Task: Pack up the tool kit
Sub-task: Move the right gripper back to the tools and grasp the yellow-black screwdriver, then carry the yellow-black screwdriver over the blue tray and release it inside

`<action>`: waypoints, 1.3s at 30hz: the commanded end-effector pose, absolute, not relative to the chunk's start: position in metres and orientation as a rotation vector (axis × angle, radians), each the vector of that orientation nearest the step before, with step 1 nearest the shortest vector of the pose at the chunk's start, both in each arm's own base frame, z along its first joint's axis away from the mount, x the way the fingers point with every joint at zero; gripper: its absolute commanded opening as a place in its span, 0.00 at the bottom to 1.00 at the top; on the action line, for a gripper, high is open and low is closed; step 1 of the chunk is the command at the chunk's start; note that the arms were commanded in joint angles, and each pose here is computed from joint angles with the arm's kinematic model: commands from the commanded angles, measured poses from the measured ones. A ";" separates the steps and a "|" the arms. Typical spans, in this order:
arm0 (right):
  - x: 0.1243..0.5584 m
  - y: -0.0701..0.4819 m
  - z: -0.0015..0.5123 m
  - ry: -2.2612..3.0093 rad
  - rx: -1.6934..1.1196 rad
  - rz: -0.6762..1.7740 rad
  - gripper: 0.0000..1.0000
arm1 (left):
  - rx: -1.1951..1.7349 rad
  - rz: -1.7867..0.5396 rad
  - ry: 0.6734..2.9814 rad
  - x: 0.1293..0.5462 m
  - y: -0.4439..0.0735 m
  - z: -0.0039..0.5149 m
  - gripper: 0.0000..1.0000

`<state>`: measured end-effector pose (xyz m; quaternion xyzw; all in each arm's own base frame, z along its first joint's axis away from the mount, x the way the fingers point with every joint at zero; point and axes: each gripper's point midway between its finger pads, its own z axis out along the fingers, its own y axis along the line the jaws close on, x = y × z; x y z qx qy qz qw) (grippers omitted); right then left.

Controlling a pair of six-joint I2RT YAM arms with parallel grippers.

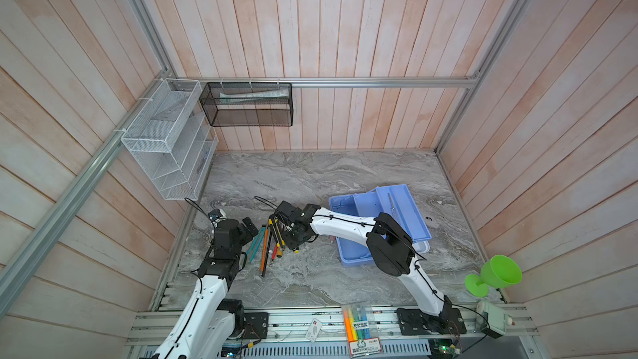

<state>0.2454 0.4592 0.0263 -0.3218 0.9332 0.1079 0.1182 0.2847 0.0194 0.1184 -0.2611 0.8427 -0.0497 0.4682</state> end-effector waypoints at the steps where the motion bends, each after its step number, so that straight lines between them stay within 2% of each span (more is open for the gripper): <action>1: 0.244 0.448 0.017 2.754 -0.956 0.216 0.37 | -0.623 -0.128 2.058 0.285 0.019 0.119 1.00; 7: 0.251 0.436 0.031 2.735 -0.929 0.185 0.20 | -0.623 -0.130 2.059 0.285 0.019 0.119 1.00; 15: 0.261 0.419 0.057 2.708 -0.879 0.267 0.07 | -0.622 -0.130 2.056 0.285 0.019 0.119 1.00; 22: 0.276 0.382 0.102 2.644 -0.799 0.355 0.04 | -0.625 -0.130 2.060 0.284 0.019 0.118 1.00; 25: 0.286 0.354 0.119 2.616 -0.750 0.321 0.00 | -0.631 -0.128 2.056 0.284 0.020 0.119 1.00; 33: 0.315 0.264 0.164 2.573 -0.559 0.229 0.00 | -0.633 -0.127 2.062 0.285 0.021 0.117 1.00; 39: 0.327 0.183 0.195 2.558 -0.295 0.153 0.00 | -0.633 -0.127 2.066 0.286 0.021 0.117 1.00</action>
